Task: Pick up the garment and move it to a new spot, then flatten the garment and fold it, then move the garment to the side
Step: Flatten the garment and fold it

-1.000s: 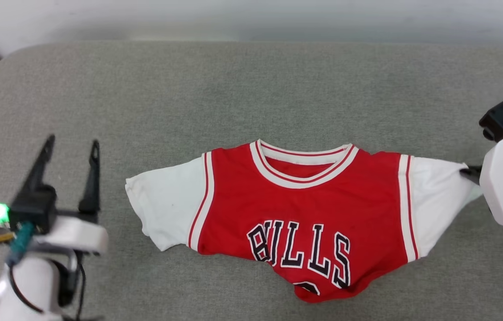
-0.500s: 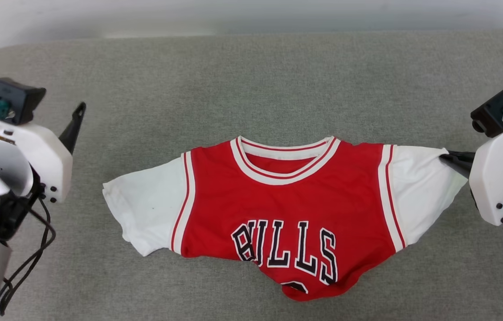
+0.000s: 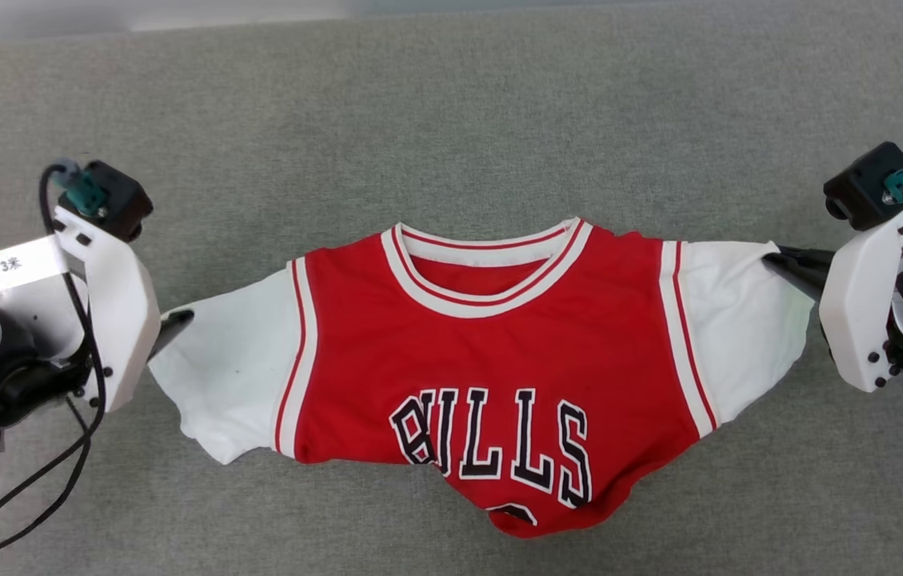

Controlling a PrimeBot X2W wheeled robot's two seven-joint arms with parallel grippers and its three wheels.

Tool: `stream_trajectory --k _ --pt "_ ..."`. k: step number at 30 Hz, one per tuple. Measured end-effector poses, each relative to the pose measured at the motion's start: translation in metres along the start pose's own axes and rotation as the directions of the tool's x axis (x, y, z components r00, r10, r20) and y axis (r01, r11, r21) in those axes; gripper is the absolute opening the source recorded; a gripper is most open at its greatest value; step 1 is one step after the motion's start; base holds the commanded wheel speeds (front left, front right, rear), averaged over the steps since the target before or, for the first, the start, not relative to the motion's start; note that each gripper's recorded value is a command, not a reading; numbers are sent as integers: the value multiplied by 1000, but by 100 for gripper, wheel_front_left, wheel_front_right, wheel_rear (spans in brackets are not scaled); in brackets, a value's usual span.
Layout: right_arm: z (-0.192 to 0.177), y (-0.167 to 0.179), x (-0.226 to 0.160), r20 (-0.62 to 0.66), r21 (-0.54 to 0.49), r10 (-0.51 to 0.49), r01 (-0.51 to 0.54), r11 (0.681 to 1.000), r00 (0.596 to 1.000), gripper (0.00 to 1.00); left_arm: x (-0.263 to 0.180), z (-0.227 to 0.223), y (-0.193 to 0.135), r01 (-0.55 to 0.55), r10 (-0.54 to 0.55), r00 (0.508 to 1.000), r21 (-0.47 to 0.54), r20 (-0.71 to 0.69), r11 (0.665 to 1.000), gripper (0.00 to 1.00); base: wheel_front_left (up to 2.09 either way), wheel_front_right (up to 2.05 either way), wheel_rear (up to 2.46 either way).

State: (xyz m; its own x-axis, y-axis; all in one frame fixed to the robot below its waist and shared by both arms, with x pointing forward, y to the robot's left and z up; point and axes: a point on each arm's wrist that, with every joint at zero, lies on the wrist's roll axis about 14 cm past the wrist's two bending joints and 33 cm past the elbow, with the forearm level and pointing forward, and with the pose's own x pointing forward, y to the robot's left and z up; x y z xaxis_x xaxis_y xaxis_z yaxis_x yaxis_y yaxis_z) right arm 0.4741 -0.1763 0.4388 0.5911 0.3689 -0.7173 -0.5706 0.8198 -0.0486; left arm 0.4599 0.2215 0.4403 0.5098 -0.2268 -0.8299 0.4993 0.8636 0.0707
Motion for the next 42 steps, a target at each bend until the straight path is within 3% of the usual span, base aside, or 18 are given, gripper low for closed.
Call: stream_trajectory --k 7,13,14,15,16,24,32,42 --pt "-2 -2 7 -7 6 0 0 1000 1000 0 28 -40 -7 59 -62 968 -21 -242 998 100 0 0 0" --pt "-8 0 11 -20 16 6 -6 1000 1000 0 44 -57 -17 96 -95 938 -15 -333 995 100 0 0 0" --pt "-9 0 10 -22 18 5 -5 1000 1000 0 45 -59 -19 100 -96 935 -5 -340 995 49 0 0 0" --pt "-9 0 10 -22 19 5 -4 1000 1000 0 46 -59 -19 101 -93 935 5 -342 995 7 0 0 0" --pt "-9 0 10 -21 20 4 -3 1000 1000 0 46 -59 -20 103 -93 935 11 -342 995 0 0 0 0" --pt "6 0 0 26 -1 -12 12 1000 1000 0 35 -52 -23 97 -78 958 56 -276 994 0 0 0 0" --pt "45 -5 -30 163 -47 -49 57 997 985 0 -9 5 -10 8 -6 1000 141 -14 990 0 0 0 0" --pt "141 -16 -79 416 -121 -86 149 981 905 0 -85 85 -1 -154 61 944 268 325 951 0 0 0 0"
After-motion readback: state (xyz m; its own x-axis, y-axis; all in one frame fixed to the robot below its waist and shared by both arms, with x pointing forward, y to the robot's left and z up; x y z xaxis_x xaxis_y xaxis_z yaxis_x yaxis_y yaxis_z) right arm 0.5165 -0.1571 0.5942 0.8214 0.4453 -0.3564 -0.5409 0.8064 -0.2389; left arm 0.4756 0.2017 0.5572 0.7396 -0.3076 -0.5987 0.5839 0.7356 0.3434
